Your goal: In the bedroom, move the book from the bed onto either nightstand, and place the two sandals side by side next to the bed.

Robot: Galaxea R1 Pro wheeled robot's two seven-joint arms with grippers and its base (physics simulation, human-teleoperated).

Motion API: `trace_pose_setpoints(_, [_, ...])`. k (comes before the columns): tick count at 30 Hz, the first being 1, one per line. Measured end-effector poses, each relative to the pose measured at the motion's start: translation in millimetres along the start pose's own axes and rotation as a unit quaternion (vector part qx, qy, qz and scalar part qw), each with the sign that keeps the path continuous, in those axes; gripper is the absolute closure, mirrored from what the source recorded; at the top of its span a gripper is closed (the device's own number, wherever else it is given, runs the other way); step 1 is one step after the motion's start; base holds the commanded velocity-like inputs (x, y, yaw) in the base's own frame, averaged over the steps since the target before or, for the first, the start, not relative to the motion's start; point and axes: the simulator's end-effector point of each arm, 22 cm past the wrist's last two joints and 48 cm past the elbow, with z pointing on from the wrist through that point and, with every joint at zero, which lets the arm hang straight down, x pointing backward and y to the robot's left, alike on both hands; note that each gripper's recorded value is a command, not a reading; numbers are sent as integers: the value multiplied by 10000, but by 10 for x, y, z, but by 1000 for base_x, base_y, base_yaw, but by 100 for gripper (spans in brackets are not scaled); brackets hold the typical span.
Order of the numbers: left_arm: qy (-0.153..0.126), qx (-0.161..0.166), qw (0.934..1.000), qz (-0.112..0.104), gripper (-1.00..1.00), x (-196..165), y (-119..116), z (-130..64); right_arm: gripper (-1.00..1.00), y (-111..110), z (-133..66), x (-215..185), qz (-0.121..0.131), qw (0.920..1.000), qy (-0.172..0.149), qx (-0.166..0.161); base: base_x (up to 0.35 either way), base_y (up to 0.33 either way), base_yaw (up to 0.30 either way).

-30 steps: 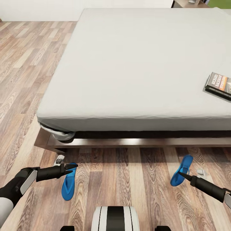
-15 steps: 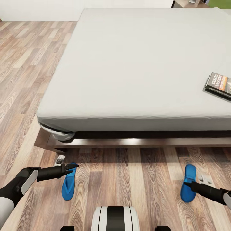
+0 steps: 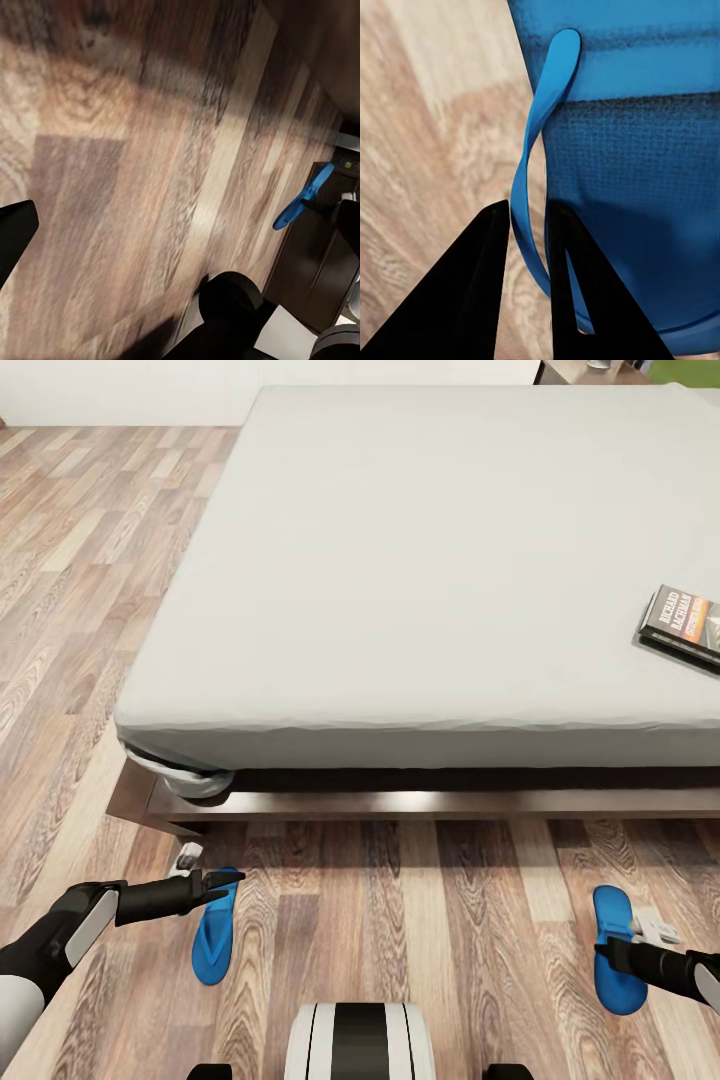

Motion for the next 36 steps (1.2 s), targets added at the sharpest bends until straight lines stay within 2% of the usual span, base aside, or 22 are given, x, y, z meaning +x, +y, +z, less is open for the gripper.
trace_pose_setpoints(5, [0,0,10000,0,-100,0,0,0,100,-1,1,2,-5,10000,3,4,0,62,0])
trace_pose_setpoints(21, [11,-7,10000,4,-100,6,1,5,100,6,9,-16,-64,10000,-46,12,0,285,0])
trace_pose_setpoints(23, [12,-7,10000,4,-100,8,1,7,100,22,17,-44,-113,9999,-122,2,0,294,0])
trace_pose_setpoints(28, [12,-10,10000,8,-100,9,1,13,100,47,18,-235,-411,9974,-587,2,0,294,0])
trace_pose_setpoints(36, [26,40,10000,-2,-100,32,-37,73,100,57,12,-279,-469,9965,-688,-16,0,299,0])
